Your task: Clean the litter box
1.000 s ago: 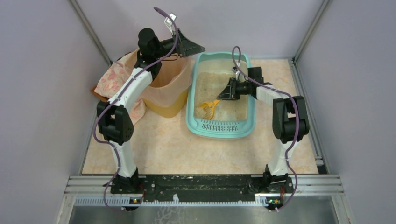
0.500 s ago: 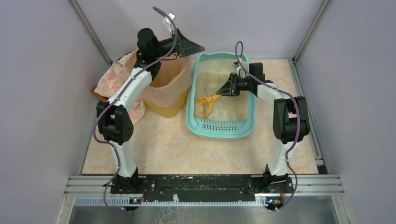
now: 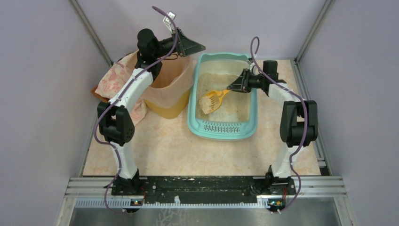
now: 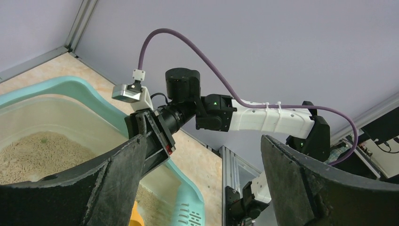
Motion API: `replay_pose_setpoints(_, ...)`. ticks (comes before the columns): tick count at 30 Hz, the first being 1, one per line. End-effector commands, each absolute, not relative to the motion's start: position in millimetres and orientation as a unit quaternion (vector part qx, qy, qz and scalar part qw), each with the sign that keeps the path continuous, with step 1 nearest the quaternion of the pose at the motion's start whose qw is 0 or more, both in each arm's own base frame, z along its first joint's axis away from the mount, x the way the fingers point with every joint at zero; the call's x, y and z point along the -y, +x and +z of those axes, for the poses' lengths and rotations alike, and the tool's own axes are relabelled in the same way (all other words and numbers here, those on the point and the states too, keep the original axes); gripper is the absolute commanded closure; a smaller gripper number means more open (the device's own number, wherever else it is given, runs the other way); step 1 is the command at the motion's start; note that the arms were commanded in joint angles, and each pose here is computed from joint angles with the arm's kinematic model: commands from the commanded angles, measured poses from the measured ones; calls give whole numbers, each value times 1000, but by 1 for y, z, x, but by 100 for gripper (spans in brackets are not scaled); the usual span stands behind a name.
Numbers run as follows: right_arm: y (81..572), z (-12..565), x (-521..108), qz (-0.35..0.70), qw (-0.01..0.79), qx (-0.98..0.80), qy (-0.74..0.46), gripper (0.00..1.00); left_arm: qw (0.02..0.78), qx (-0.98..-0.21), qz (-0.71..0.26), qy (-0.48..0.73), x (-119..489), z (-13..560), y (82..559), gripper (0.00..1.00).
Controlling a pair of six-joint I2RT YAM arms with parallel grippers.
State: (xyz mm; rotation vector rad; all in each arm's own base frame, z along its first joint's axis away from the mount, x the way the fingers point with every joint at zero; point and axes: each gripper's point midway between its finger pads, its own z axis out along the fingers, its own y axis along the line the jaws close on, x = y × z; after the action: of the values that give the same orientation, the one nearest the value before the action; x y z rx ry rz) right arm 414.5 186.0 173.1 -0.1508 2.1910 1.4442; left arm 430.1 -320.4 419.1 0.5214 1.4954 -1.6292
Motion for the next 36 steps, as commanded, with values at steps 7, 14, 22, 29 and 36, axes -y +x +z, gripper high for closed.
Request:
replay_pose_setpoints(7,430,242,-140,531,347,-771,-57,100,429,-583,-655,217,321,423,436,5)
replay_pose_setpoints(14,432,250,-132,542,365,-755,-52,100,429,-580,-659,215,321,424,439,5)
replay_pose_setpoints(22,430,255,-120,549,376,-746,-37,100,428,-582,-658,213,319,422,437,5)
replay_pose_setpoints(29,424,259,-75,578,410,-705,29,100,429,-582,-658,211,316,425,435,5)
replay_pose_setpoints(36,419,243,-109,545,381,-747,-10,100,431,-580,-659,210,315,426,436,6)
